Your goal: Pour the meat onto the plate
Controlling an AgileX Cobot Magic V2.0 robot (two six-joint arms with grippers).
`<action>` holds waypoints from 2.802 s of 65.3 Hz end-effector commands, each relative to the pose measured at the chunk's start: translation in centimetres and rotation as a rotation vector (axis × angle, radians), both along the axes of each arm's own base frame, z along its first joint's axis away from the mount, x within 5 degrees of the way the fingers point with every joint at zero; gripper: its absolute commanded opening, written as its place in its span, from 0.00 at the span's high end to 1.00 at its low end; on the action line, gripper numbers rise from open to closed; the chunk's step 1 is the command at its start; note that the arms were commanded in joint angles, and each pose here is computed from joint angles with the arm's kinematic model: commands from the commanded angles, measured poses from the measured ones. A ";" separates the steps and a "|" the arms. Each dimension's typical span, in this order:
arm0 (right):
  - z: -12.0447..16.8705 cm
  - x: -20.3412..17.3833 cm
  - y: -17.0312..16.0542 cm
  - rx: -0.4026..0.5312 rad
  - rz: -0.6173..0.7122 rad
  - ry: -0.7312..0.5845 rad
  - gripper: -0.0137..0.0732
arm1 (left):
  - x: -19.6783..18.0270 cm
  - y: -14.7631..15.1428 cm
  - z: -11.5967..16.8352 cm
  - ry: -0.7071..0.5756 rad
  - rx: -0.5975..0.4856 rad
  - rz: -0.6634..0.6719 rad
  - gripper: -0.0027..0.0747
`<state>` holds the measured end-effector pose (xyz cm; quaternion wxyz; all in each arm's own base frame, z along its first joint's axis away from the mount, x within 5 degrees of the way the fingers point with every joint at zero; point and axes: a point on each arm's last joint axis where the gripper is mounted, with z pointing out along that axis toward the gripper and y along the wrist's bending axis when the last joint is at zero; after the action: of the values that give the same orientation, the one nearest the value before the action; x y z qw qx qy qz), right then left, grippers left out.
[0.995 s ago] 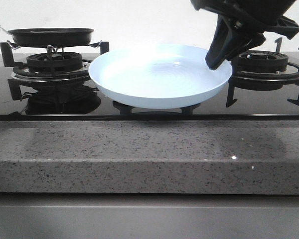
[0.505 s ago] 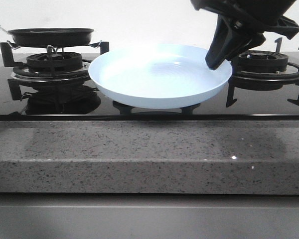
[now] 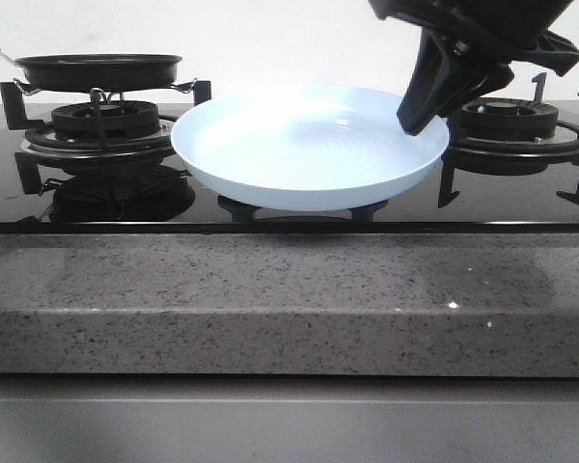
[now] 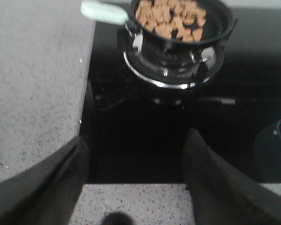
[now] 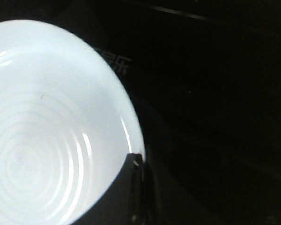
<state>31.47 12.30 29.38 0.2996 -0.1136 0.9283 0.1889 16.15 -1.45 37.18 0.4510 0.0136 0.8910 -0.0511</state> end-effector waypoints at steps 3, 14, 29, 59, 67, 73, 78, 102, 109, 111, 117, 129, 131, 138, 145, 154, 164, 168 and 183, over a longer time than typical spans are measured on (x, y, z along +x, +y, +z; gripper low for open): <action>2.5 -0.3 -0.1 0.043 -0.013 -0.104 0.92 | 3.0 0.0 1.1 0.021 -0.015 0.014 0.22; 2.5 -0.3 -0.1 0.042 -0.012 -0.103 0.92 | 6.7 1.0 0.6 0.064 -0.110 0.033 0.23; 2.5 -0.3 -0.1 0.042 -0.012 -0.102 0.92 | 11.1 3.3 0.5 -0.006 -0.376 0.013 0.23; 2.5 -0.3 -0.1 0.042 -0.011 -0.101 0.92 | 18.1 6.8 -1.7 -0.073 -0.667 0.057 0.23; 2.5 -0.3 -0.1 0.042 -0.011 -0.101 0.92 | 19.7 7.3 -2.7 -0.054 -0.693 0.068 0.23; 2.5 -0.3 -0.1 0.042 -0.011 -0.101 0.92 | 20.8 7.6 -3.5 -0.044 -0.734 0.080 0.23; 2.5 -0.3 -0.1 0.042 -0.011 -0.101 0.92 | 21.8 7.8 -4.2 -0.038 -0.773 0.088 0.23; 2.5 -0.3 -0.1 0.042 -0.011 -0.100 0.92 | 24.4 7.8 -5.7 -0.062 -1.004 0.033 0.23; 2.5 -0.3 -0.1 0.042 -0.011 -0.100 0.92 | 24.7 7.8 -6.3 -0.051 -1.026 0.034 0.24; 2.5 -0.3 -0.1 0.042 -0.011 -0.100 0.92 | 24.7 7.7 -6.3 -0.045 -1.030 0.025 0.24; 2.5 -0.3 -0.1 0.042 -0.011 -0.100 0.92 | 24.7 7.7 -6.4 -0.040 -1.034 0.017 0.24; 2.5 -0.3 -0.1 0.042 -0.011 -0.100 0.92 | 24.7 7.7 -6.2 -0.050 -1.057 0.019 0.44; 2.5 -0.3 -0.1 0.042 -0.011 -0.100 0.92 | 24.7 7.7 -6.2 -0.050 -1.057 0.019 0.48; 2.5 -0.3 -0.1 0.042 -0.011 -0.100 0.92 | 24.7 7.7 -6.2 -0.050 -1.058 0.017 0.61; 2.5 -0.3 -0.1 0.042 -0.011 -0.100 0.92 | 24.7 7.7 -6.2 -0.050 -1.058 0.017 0.73; 2.5 -0.3 -0.1 0.042 -0.011 -0.100 0.92 | 24.7 7.7 -6.2 -0.050 -1.058 0.017 0.89; 2.5 -0.3 -0.1 0.042 -0.011 -0.100 0.92 | 24.7 7.6 -6.1 -0.051 -1.077 0.004 0.99; 2.5 -0.3 -0.1 0.042 -0.011 -0.100 0.92 | 24.6 7.5 -5.8 -0.057 -1.105 -0.007 0.99; 2.5 -0.3 -0.1 0.042 -0.011 -0.100 0.92 | 23.5 7.0 -3.0 -0.148 -1.131 -0.085 0.99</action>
<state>31.47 12.31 29.38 0.2996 -0.1137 0.9281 0.1896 41.28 6.19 28.64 0.3969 -0.2312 0.7359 -0.4975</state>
